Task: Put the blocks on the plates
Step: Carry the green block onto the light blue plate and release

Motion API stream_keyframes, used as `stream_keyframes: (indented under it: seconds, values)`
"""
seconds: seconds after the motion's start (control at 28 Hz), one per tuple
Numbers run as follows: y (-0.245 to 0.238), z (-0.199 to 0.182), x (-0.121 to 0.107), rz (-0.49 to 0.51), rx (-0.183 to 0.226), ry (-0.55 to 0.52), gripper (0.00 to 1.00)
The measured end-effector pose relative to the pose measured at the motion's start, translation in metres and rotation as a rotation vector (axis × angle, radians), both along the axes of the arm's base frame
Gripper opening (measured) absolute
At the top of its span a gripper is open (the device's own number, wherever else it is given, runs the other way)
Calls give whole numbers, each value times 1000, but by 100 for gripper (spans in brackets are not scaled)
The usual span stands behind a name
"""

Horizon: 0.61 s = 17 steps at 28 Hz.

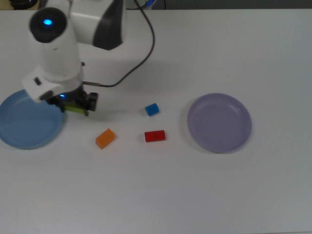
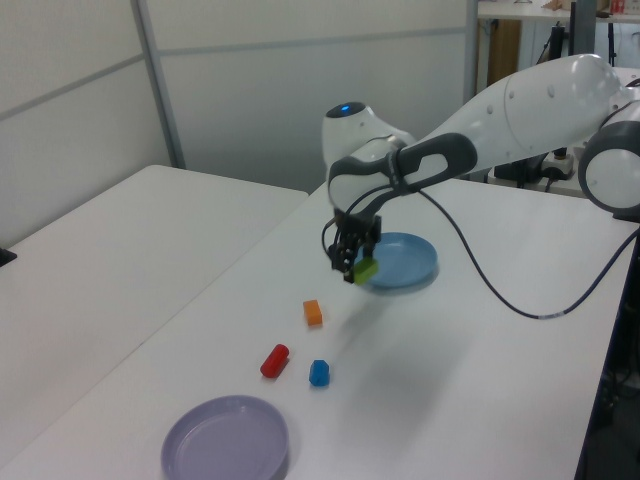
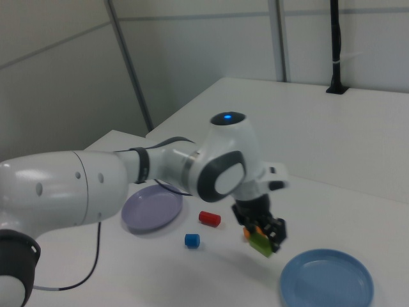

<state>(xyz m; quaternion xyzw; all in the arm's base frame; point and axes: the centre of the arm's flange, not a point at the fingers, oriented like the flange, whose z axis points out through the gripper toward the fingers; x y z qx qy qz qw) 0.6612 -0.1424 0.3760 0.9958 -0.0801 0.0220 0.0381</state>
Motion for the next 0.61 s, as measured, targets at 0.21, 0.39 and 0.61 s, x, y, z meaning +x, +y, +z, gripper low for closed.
stream_keyframes:
  seconds: [0.21,0.39,0.61]
  values:
    - [-69,-11,-8,-95,-13,-56,67]
    - [-95,-25,-10,-128,-24,-92,67]
    - [-97,-36,-10,-130,-20,-80,68]
